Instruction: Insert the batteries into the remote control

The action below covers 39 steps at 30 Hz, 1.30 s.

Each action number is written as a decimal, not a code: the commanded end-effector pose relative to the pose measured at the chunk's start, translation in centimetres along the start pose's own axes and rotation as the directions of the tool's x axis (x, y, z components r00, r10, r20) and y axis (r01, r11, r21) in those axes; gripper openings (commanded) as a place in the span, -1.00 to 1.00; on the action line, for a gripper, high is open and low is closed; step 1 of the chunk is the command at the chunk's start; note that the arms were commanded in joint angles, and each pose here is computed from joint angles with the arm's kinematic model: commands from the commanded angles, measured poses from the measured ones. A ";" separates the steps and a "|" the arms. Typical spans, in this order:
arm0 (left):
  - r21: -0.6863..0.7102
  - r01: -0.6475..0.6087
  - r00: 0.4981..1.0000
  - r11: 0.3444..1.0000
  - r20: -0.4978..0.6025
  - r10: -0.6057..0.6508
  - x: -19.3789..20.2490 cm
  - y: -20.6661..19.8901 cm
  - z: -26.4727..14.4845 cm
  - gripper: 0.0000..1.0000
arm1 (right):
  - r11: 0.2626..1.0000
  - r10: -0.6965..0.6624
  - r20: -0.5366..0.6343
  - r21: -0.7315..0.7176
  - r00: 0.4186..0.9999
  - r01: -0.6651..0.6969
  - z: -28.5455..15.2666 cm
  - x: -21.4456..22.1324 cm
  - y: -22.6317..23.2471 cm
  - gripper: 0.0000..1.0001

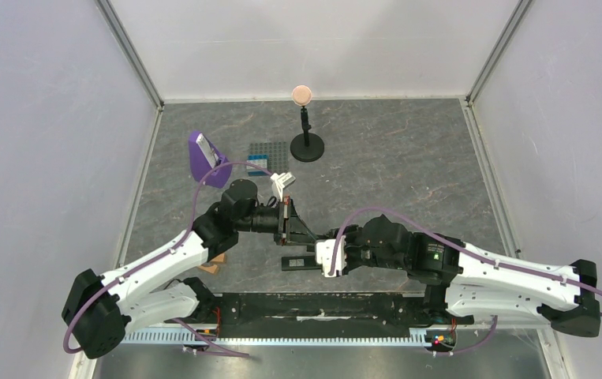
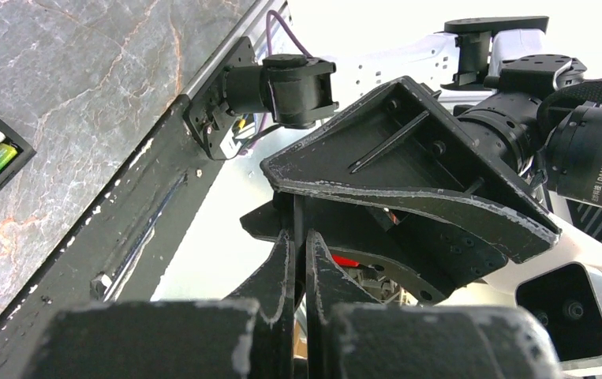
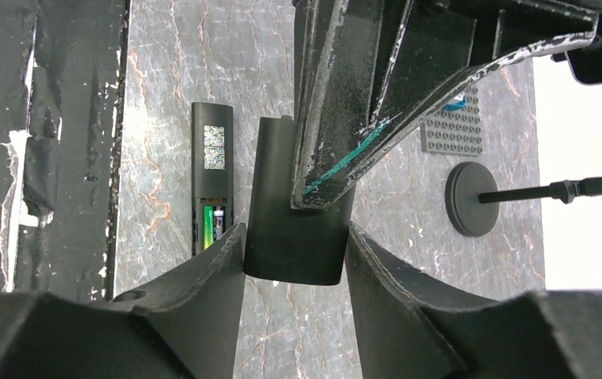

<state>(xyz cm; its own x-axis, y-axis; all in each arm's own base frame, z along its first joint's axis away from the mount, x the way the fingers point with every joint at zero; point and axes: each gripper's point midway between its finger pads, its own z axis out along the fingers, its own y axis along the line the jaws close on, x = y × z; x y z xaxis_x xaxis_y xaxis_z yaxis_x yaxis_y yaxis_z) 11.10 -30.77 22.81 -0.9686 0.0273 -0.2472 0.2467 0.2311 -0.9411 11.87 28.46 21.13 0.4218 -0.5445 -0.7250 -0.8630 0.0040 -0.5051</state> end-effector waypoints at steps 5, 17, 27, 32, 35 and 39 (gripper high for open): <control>0.029 -0.057 0.998 0.998 0.010 0.056 -0.4 -0.9 -0.1 -0.96 | 0.997 0.038 -0.032 0.073 0.999 -0.036 0.0 0.4 -1.1 -0.22; -0.311 0.042 0.983 0.950 0.184 0.017 -2.4 6.3 -2.2 0.15 | 0.999 -0.002 -0.251 -0.052 0.968 -0.012 0.4 6.4 2.5 -0.43; -0.430 0.330 0.869 0.840 0.486 -0.093 -3.3 14.5 -7.0 0.14 | 0.977 -0.077 -0.348 -0.215 0.934 0.001 2.5 9.5 5.5 -0.51; -0.421 0.375 0.856 0.826 0.500 -0.134 -2.8 16.6 -6.8 0.14 | 0.944 -0.114 -0.432 -0.328 0.894 -0.038 3.8 11.2 6.6 -0.53; -0.431 0.392 0.854 0.813 0.500 -0.146 -2.4 17.7 -6.8 0.13 | 0.937 -0.106 -0.452 -0.343 0.886 -0.063 4.6 11.6 6.4 -0.53; -0.441 0.419 0.840 0.793 0.521 -0.154 -2.2 19.0 -7.0 0.12 | 0.933 -0.096 -0.483 -0.349 0.870 -0.091 5.8 11.9 5.6 -0.55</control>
<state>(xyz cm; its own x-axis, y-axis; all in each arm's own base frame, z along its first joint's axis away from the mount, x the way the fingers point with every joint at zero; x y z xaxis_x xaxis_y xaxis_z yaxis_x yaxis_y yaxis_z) 16.45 -19.75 7.06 -0.8697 -0.4624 -0.1724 -0.2019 0.6522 -0.7307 12.54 24.88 5.70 0.3045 -0.8929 -0.3317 -0.9423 -0.2315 -0.2419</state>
